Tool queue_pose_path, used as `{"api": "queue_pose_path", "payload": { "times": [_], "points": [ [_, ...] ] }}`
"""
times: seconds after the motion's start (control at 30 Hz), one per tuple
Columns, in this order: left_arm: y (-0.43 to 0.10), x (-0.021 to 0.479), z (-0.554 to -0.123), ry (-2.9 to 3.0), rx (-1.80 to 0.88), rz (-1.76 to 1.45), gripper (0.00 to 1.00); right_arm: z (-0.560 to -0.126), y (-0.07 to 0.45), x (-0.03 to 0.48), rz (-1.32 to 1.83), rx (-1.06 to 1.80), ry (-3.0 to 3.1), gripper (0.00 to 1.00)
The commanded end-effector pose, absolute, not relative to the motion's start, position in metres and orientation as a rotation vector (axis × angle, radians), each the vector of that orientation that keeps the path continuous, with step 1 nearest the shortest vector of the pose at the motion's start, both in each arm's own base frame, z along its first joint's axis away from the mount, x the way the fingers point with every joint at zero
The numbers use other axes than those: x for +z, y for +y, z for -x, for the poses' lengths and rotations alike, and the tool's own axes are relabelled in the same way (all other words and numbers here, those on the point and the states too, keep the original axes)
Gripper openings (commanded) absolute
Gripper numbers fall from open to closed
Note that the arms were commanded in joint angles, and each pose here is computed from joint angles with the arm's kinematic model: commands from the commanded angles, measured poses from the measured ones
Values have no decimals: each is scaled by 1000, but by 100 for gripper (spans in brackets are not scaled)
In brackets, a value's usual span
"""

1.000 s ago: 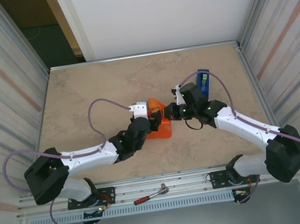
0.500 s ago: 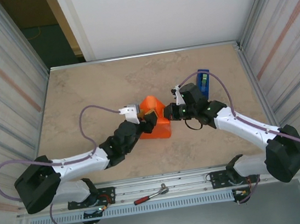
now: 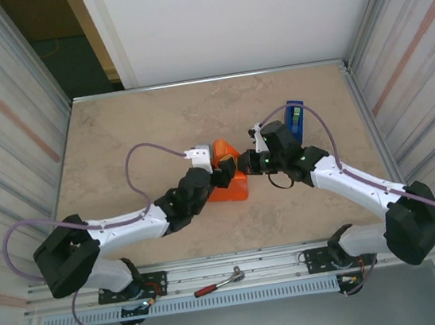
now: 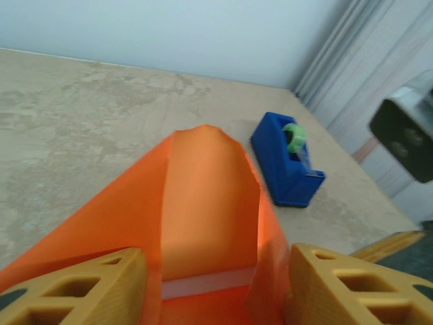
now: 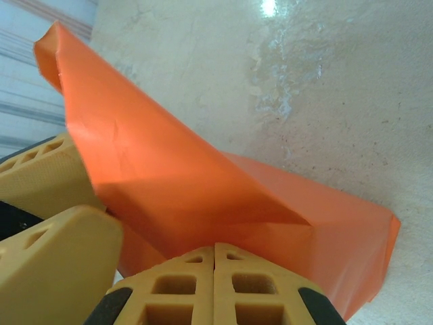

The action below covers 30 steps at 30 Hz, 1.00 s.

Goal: Wrap the gift box in paper

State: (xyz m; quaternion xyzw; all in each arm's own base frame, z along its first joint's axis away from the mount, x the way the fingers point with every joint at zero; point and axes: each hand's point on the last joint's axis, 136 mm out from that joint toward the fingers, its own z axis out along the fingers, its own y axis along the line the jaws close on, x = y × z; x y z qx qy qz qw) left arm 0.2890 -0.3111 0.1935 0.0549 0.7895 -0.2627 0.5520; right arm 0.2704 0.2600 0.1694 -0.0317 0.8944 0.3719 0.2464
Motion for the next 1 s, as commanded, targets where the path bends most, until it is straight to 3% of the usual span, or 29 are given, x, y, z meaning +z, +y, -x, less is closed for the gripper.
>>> {"api": "queue_pose_path", "payload": {
  "times": [0.0, 0.2, 0.53, 0.97],
  "points": [
    [-293, 144, -284, 2014, -348, -194, 54, -247, 252, 138, 76, 979, 2580, 0],
    [-286, 124, -278, 2042, -112, -280, 51, -250, 255, 150, 79, 1003, 2553, 0],
    [-280, 104, -271, 2064, -30, -304, 50, -280, 233, 221, 12, 1080, 2374, 0],
    [-284, 104, -269, 2059, -58, -298, 50, -326, 224, 207, -72, 1106, 2418, 0]
  ]
}}
